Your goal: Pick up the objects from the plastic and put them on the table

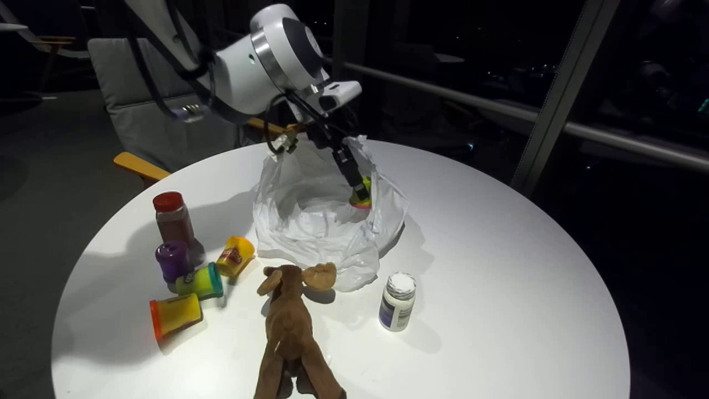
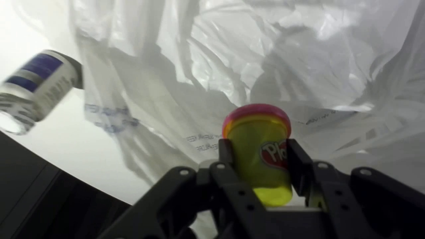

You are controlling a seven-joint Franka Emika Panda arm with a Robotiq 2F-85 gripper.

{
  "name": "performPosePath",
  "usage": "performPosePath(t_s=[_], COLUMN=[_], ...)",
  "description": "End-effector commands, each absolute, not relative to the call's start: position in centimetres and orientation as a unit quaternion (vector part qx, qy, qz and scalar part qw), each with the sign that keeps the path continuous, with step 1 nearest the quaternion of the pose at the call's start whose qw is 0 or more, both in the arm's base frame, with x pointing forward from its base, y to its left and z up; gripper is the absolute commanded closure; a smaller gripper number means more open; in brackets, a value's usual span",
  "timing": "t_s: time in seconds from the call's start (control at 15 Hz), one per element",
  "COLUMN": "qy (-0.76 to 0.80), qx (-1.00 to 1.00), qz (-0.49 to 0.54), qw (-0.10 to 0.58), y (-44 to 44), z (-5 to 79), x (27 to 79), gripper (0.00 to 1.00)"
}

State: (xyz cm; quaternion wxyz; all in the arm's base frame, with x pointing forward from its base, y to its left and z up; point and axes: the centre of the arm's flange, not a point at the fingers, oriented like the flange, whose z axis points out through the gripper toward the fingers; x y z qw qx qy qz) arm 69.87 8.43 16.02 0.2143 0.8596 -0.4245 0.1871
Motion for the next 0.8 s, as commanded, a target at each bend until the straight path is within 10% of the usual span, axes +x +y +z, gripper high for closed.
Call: performPosePath(t_s=[0.0,0.73], qy=[-0.45,-0.432], qx=[0.858,0.896], qz=[0.14,0.013], qw=[0.207,0.099], y=[10.3,14.0], z=[21.4,25.8], x=[63.8,55.9], gripper=[0.82,0.82])
